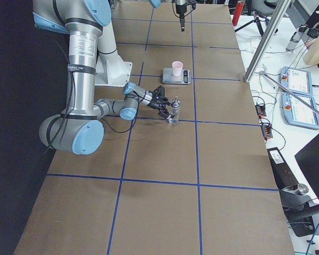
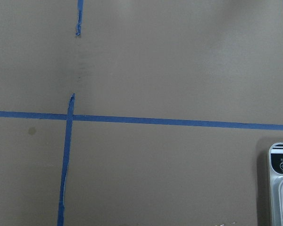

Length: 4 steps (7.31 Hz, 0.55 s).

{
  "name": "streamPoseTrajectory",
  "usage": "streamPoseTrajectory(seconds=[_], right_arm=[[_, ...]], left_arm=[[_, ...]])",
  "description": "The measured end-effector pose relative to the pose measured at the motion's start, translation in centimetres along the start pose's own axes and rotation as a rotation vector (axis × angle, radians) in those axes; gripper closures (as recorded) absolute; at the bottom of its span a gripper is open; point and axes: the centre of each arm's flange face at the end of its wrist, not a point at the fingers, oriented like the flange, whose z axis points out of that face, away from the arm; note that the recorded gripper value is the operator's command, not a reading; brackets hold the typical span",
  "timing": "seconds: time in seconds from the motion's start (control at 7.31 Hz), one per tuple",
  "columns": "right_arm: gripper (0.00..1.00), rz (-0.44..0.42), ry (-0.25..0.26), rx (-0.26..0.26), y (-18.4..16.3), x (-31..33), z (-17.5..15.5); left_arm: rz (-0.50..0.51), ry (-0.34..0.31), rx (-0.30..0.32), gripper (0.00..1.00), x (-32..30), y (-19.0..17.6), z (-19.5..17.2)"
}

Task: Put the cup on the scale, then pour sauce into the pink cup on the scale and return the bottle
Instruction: 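Grasp the glass sauce bottle with the right gripper, then lift the sauce bottle with the right gripper and carry it toward the pink cup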

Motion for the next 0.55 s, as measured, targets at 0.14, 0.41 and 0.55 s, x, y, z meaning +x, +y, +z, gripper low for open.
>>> streamPoseTrajectory(seconds=[0.14, 0.41, 0.55], right_arm=[[0.0, 0.015, 0.008, 0.011, 0.1, 0.1, 0.2], [0.0, 0.038, 0.016, 0.034, 0.4, -0.4, 0.8], [0.0, 0.042, 0.021, 0.049, 0.8, -1.3, 1.7]], left_arm=[[0.0, -0.001, -0.001, 0.0, 0.0, 0.1, -0.1], [0.0, -0.001, -0.002, 0.0, 0.1, 0.2, -0.1], [0.0, -0.002, -0.001, 0.0, 0.0, 0.2, -0.1]])
